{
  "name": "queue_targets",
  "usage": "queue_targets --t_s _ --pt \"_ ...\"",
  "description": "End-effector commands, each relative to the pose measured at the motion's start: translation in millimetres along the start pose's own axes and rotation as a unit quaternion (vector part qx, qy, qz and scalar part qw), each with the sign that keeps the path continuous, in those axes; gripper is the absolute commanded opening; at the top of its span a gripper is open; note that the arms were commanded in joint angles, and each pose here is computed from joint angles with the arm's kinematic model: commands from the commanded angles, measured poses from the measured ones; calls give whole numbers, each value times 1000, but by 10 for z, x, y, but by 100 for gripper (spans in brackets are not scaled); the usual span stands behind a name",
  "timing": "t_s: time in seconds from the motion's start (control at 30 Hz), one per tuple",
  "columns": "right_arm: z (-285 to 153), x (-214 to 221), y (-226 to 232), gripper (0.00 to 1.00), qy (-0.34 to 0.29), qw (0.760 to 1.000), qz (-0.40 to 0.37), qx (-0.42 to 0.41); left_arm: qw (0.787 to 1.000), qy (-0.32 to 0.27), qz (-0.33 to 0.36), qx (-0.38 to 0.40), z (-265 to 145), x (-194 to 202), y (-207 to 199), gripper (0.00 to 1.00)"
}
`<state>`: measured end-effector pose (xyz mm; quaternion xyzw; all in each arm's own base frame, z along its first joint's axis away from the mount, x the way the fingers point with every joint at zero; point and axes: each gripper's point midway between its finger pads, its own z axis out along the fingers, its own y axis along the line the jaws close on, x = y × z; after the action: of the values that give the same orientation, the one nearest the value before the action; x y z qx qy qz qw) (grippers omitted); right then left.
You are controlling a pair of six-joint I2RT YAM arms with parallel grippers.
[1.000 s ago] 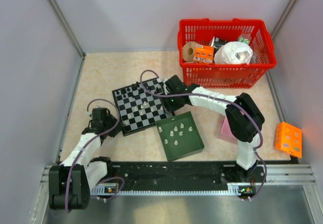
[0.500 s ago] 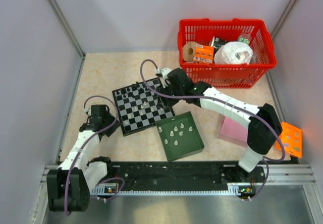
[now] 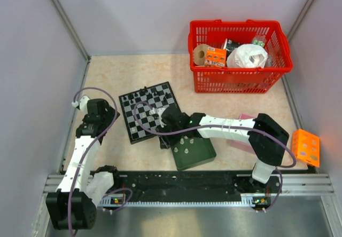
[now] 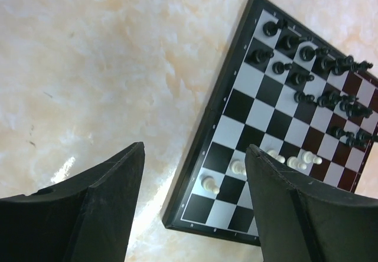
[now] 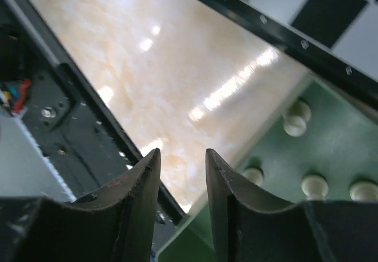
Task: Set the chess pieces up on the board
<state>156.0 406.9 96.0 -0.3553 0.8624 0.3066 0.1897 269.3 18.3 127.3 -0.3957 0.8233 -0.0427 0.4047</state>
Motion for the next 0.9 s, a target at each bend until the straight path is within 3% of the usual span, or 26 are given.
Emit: queue_targets --t_s 0.0,0.23,0.37,0.5,0.57,0.73,0.87 --pt "6 186 -446 35 7 997 40 64 999 -39 12 -4 -11 -313 -86 75" --pt "-323 301 -967 35 -4 992 61 115 998 -48 36 -11 31 -435 -94 78" --pt "-407 220 -950 37 -8 994 40 104 998 -51 42 -8 60 -467 -109 83" --pt "-592 -138 -851 44 -61 992 36 104 998 -46 48 -3 101 -472 -144 85" --pt "-796 -356 -861 53 -112 985 36 128 998 -45 54 -4 114 -485 -151 86" --pt "-1450 -531 -1241 99 -238 931 96 260 997 -51 63 -6 140 -530 -144 99" --pt "-1694 -285 -1608 99 -238 903 153 324 997 -57 58 -9 178 -583 -159 99"
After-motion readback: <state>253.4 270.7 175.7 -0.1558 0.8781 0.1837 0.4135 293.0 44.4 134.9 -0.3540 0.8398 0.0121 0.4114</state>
